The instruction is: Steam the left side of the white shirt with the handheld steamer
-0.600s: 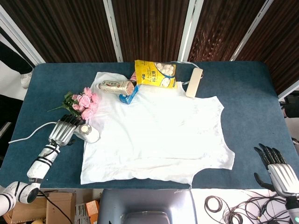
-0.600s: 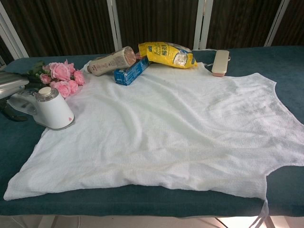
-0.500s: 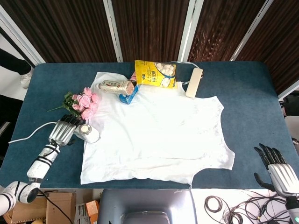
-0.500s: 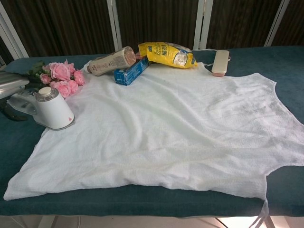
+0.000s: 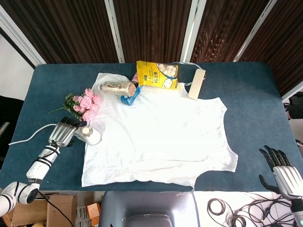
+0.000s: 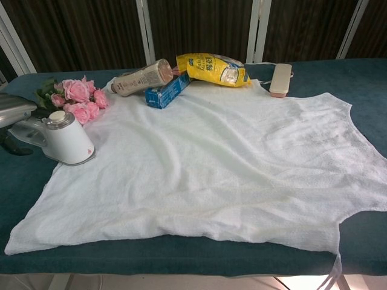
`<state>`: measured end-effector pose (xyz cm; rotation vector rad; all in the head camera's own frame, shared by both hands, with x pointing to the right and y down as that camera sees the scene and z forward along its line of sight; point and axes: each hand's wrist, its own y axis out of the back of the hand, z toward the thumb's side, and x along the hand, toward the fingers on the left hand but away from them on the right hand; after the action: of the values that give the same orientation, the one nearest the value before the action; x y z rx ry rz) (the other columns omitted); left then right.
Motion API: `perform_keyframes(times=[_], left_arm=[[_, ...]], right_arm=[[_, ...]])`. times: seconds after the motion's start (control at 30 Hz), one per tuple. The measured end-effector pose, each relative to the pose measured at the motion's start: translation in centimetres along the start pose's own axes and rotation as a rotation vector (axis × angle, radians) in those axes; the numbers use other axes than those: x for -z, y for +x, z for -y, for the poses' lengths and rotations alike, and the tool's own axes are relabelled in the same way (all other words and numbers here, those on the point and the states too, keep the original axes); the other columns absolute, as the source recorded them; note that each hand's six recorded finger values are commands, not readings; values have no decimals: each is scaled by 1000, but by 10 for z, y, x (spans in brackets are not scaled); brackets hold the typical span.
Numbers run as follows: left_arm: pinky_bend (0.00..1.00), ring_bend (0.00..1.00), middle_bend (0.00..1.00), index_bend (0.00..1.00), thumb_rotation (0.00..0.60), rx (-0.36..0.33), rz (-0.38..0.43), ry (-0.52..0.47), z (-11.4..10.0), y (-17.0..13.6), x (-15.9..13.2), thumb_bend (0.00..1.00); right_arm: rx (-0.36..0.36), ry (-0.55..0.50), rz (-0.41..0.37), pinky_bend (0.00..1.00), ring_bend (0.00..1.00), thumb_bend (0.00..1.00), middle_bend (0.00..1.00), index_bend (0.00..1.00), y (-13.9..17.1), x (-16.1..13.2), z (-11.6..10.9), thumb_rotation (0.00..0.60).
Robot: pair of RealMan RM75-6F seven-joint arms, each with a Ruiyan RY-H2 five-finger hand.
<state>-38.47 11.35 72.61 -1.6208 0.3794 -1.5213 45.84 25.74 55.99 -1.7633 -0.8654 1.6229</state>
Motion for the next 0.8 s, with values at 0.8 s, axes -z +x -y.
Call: perform_keyframes(times=[0.8], left_arm=[[355, 453, 588, 741, 600, -42, 89, -81, -2, 10, -5, 338]], right_arm=[[1, 2, 21, 0, 0, 363, 0, 0, 0, 4, 1, 600]])
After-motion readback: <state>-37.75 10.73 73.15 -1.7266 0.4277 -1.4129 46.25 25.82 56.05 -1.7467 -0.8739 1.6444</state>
